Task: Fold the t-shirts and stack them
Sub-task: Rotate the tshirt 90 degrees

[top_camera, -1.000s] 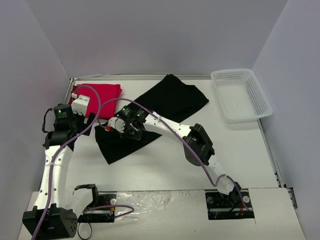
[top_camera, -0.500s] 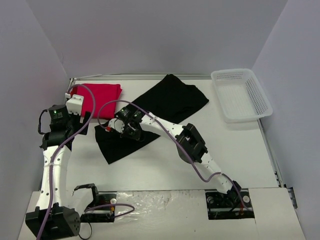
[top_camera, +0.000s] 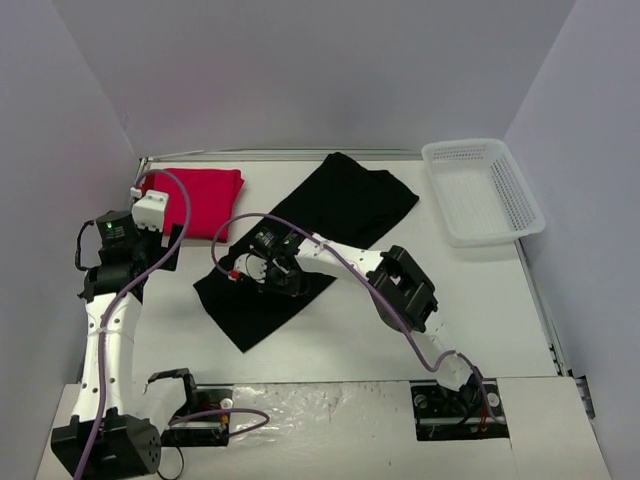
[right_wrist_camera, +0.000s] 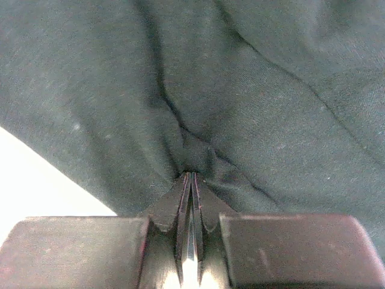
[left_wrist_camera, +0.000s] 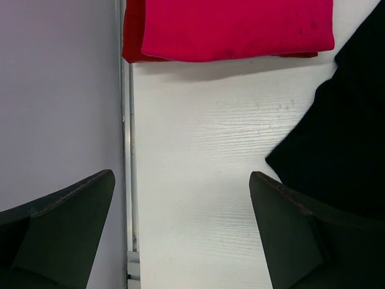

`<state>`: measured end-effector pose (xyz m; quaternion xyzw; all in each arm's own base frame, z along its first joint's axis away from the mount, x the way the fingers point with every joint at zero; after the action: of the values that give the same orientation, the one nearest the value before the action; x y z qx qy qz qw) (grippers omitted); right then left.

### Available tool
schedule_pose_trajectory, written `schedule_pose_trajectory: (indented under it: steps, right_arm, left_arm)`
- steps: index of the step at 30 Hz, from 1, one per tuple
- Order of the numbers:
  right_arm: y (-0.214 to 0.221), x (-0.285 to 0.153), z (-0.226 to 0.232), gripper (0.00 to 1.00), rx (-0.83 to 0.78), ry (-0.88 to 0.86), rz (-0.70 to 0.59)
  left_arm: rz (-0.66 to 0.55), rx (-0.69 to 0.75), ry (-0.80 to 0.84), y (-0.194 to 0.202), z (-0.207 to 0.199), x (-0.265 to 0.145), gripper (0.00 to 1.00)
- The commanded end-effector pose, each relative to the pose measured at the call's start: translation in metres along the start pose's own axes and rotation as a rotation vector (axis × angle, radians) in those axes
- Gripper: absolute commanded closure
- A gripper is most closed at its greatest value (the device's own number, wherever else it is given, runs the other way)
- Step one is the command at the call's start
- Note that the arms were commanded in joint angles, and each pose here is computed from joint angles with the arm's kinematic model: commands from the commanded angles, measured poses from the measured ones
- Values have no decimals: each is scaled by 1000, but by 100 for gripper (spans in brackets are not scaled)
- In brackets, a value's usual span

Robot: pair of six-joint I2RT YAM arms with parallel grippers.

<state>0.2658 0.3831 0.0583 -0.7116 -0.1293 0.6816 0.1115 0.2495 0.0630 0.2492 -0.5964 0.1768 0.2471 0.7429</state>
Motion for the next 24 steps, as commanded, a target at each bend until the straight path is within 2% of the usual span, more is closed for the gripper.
schedule_pose_trajectory:
  steps: [1,17,24]
  right_arm:
    - [63,3,50,100,41,-196,228]
    - [167,-34,99,100,143,-351,454]
    - [190,-53,105,100,183,-370,497]
  left_arm:
    - [-52,-20,15,-15,1,-6,6]
    - [-60,-12,92,-20,-7,-9,6]
    - [-60,-14,130,-21,-12,-9,6]
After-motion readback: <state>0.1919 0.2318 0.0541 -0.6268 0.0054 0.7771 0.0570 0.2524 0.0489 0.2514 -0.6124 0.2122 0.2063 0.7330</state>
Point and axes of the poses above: each gripper's point midway between its finger pads, its own x axis out along the fingers, its own z axis along the line the jaws close on, y = z × x, the point moved 5 cm from there along -x, back along the fingers, and after that the axes turned 6 degrees about -x, right-handed, at the moved point
